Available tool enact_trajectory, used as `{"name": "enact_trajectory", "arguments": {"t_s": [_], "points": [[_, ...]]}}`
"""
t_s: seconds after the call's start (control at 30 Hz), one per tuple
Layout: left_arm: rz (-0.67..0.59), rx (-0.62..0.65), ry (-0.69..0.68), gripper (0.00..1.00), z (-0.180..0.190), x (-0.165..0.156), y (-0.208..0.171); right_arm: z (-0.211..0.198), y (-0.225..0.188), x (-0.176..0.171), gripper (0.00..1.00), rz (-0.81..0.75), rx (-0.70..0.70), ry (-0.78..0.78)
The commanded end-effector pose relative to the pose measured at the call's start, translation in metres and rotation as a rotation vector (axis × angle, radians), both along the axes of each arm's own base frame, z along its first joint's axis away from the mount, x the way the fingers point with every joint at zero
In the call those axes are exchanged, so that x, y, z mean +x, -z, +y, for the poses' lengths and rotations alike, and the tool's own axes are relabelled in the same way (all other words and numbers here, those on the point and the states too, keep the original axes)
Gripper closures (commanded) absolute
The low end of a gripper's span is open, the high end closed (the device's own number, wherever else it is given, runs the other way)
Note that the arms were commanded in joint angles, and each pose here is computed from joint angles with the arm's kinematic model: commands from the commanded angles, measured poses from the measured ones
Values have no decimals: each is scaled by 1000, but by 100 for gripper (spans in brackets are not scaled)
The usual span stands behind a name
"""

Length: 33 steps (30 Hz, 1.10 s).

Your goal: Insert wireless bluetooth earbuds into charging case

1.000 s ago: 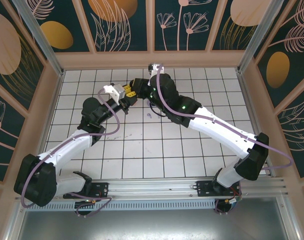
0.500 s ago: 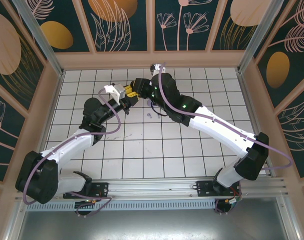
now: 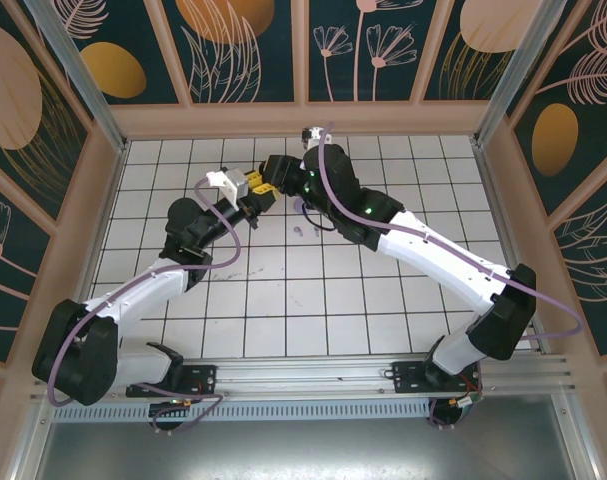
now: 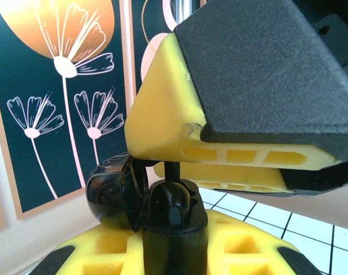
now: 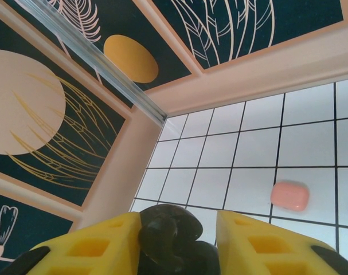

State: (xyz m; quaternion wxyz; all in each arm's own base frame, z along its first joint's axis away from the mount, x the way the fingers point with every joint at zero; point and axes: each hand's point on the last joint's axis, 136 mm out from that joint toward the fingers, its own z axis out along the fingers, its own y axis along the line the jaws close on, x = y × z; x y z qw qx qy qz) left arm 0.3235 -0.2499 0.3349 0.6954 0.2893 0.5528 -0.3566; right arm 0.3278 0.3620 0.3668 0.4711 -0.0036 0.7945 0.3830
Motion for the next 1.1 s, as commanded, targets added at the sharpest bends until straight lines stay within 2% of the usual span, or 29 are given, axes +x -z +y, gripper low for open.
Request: {"name": "enact_trajectory", "arguments": {"t_s": [0.0, 0.3, 0.57, 1.07], "points": [[-92, -52, 15, 100, 1, -9, -25, 4, 19, 1, 56, 50, -42, -18], [-84, -49, 18, 100, 0, -8, -22, 4, -8, 0, 41, 3, 1, -45], [-71, -42, 21, 100, -1, -6, -19, 1, -39, -6, 31, -56, 71, -82], [-74, -27, 46, 100, -4, -10, -17, -44, -72, -4, 30, -107, 118, -11]]}}
